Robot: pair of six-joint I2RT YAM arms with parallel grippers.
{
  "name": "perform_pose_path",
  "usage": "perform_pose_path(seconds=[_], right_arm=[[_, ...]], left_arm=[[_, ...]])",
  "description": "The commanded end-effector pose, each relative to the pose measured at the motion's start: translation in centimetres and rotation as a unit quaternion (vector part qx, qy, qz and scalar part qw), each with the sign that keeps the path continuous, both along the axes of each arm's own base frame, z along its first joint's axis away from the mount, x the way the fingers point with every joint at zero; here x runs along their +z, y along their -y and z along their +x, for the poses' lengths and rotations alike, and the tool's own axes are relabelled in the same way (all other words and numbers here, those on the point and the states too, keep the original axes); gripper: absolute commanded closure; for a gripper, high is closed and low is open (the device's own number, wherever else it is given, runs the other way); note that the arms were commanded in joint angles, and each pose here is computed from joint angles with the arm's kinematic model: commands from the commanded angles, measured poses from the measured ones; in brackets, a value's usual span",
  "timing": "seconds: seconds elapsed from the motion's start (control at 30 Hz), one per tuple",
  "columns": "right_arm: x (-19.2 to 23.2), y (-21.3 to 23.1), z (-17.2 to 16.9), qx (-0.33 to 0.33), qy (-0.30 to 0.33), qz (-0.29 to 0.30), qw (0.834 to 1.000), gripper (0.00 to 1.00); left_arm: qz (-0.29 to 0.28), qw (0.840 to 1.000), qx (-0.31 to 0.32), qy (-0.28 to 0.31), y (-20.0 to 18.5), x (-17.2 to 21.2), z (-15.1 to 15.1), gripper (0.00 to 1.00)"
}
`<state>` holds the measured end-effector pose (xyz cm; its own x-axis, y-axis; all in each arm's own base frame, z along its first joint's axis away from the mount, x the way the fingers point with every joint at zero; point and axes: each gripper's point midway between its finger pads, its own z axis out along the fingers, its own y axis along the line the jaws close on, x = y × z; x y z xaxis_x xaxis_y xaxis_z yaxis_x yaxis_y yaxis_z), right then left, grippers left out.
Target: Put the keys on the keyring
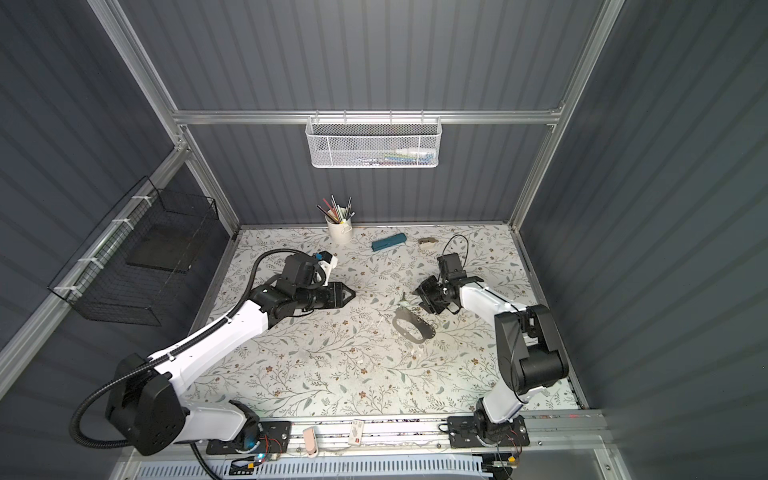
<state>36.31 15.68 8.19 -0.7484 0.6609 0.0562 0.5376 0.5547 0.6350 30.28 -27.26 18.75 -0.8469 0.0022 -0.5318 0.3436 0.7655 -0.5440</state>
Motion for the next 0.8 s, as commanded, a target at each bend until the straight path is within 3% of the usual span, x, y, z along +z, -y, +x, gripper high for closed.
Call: perform_pose_path(seconds=[0.0,0.17,0.4,0.77], right_arm=[[0.7,1.6,-0.5,0.06,0.038,-0.057,0.996,0.53],[-1.5,3.1,-1.3,0.125,0.039,-0.09,0.987,0.5],[-5.1,4.1,-1.8,0.157,0.028,-0.111,0.981,0.5],[-6.4,3.2,-5.5,0.153,0.01,-0.064,0.986,0.57]], left_arm=[[0.005,1.0,-0.016,0.018,2.7,0.9,0.8,0.56],[0.02,0.999,-0.033,-0.005,6.3,-1.3,1.0,0.57],[0.062,0.995,-0.069,-0.019,10.0,-4.3,0.3,0.58],[0.115,0.984,-0.136,-0.012,14.5,-8.6,-0.7,0.64]])
